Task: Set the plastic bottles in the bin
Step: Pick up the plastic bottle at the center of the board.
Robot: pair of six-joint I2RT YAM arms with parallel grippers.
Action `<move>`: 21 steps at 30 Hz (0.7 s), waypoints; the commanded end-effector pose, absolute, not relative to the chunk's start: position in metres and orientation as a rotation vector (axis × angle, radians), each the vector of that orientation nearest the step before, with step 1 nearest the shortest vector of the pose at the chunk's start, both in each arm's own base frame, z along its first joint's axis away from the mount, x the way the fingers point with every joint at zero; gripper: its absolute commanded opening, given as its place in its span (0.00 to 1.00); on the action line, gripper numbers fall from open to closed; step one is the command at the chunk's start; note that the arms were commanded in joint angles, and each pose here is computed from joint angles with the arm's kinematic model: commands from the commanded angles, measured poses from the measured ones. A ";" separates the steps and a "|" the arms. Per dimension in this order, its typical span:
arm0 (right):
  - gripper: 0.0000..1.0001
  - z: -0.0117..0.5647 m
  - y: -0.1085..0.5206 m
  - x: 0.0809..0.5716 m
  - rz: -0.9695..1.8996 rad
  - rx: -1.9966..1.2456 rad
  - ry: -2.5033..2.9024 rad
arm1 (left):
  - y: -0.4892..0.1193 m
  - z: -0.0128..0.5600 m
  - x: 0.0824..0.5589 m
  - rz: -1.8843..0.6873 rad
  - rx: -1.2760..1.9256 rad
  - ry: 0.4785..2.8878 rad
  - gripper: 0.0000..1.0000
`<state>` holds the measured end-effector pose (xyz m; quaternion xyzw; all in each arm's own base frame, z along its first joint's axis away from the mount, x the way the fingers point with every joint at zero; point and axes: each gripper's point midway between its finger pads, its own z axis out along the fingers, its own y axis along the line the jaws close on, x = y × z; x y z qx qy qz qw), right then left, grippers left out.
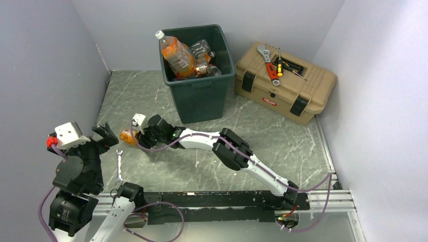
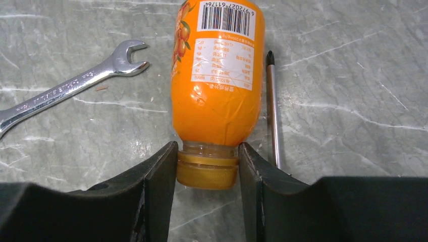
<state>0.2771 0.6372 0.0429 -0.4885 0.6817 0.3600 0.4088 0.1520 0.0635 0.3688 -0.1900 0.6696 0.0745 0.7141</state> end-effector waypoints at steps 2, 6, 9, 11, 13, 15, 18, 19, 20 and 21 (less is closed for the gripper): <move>0.06 0.088 0.636 0.274 0.942 -1.181 1.605 | 0.064 0.379 0.146 0.128 -0.444 1.446 1.00; 0.00 0.142 0.621 0.264 0.996 -1.110 1.530 | 0.064 0.388 0.144 0.112 -0.445 1.417 0.99; 0.00 0.176 0.595 0.255 1.001 -1.065 1.506 | 0.060 0.402 0.144 0.076 -0.433 1.375 1.00; 0.00 0.212 0.572 0.247 1.009 -1.015 1.479 | 0.055 0.416 0.145 0.015 -0.439 1.332 1.00; 0.00 0.239 0.546 0.237 1.016 -0.971 1.453 | 0.045 0.429 0.146 -0.073 -0.444 1.300 0.99; 0.00 0.264 0.519 0.225 1.032 -0.924 1.421 | 0.029 0.444 0.150 -0.184 -0.412 1.276 1.00; 0.00 0.299 0.476 0.208 1.041 -0.860 1.374 | -0.005 0.464 0.160 -0.370 -0.344 1.270 1.00; 0.00 0.308 0.462 0.204 1.040 -0.837 1.362 | -0.021 0.469 0.165 -0.438 -0.299 1.289 0.99; 0.00 0.319 0.448 0.199 1.039 -0.812 1.345 | -0.037 0.473 0.171 -0.506 -0.254 1.314 0.99; 0.00 0.331 0.432 0.195 1.036 -0.780 1.329 | -0.056 0.475 0.176 -0.584 -0.201 1.346 0.99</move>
